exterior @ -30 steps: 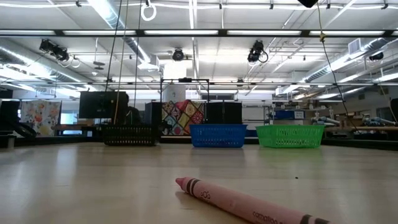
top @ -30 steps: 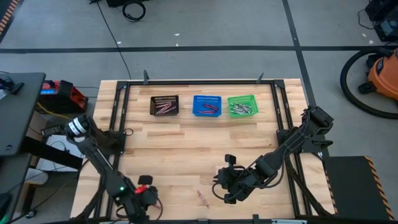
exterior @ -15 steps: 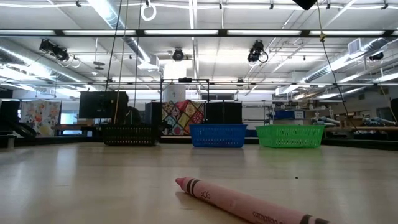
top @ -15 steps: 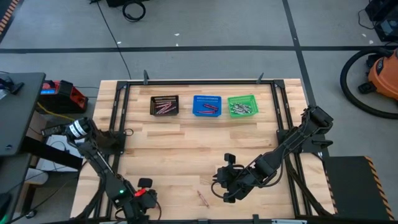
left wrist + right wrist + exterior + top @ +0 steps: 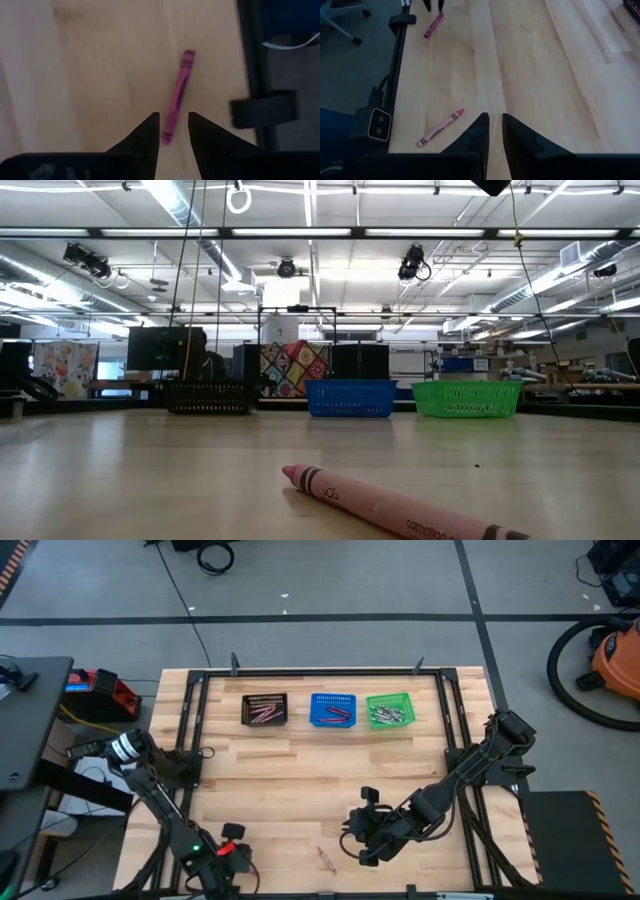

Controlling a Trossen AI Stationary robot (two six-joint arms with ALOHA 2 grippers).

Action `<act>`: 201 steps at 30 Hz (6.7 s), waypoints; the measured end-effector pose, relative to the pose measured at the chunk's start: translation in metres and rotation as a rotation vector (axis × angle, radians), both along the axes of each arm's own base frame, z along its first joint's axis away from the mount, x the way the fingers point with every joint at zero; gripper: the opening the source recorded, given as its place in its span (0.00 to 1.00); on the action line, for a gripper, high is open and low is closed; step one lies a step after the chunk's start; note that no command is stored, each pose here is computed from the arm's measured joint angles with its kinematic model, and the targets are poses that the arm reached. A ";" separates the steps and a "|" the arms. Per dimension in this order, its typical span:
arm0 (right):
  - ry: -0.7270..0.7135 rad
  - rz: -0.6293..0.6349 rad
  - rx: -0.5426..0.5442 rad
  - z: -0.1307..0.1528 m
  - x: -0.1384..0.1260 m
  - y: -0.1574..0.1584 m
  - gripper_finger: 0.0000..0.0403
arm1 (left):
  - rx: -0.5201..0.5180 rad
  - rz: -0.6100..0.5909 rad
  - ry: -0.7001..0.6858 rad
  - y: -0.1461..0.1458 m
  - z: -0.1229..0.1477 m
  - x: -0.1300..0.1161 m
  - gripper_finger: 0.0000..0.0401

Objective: Sort crayons
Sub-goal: Put the red crayon into the blue bin

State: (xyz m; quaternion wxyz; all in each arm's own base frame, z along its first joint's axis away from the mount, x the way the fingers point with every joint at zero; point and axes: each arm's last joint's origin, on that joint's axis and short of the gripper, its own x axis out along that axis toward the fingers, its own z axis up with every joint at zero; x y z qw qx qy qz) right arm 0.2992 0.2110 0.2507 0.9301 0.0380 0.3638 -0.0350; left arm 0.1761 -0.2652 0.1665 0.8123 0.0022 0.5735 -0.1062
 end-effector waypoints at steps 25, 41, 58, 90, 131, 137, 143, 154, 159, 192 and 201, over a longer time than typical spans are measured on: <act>0.000 0.002 0.000 0.000 0.000 0.000 0.15 | 0.031 -0.055 -0.009 0.002 -0.005 0.005 0.29; 0.000 0.002 -0.001 0.000 0.000 0.000 0.15 | -0.005 -0.035 0.018 -0.007 -0.026 0.015 0.29; 0.011 0.016 0.014 0.000 0.000 0.001 0.15 | 0.011 0.072 0.111 0.002 -0.037 0.023 0.12; -0.026 0.071 0.115 -0.003 -0.005 0.015 0.15 | -0.052 0.103 -0.533 0.017 0.052 0.045 0.06; -0.349 0.203 -0.126 0.013 0.023 0.003 0.34 | 0.058 0.163 -0.977 0.057 0.093 0.111 0.06; -0.417 0.215 -0.139 0.020 0.026 0.004 0.34 | 0.063 0.173 -0.977 0.060 0.093 0.114 0.06; -0.421 0.188 -0.154 0.020 0.027 0.001 0.34 | 0.067 0.164 -0.998 0.060 0.095 0.114 0.06; -0.424 0.191 -0.151 0.020 0.028 0.000 0.28 | 0.079 0.162 -1.007 0.063 0.096 0.116 0.06; -0.422 0.188 -0.155 0.020 0.028 0.000 0.15 | 0.076 0.170 -1.004 0.065 0.096 0.118 0.06; -0.294 0.045 -0.249 0.008 0.042 -0.037 0.09 | 0.273 0.268 -0.907 0.084 0.107 0.095 0.28; -0.188 -0.016 -0.243 0.000 0.058 -0.084 0.09 | 0.295 0.283 -0.860 0.087 0.104 0.090 0.28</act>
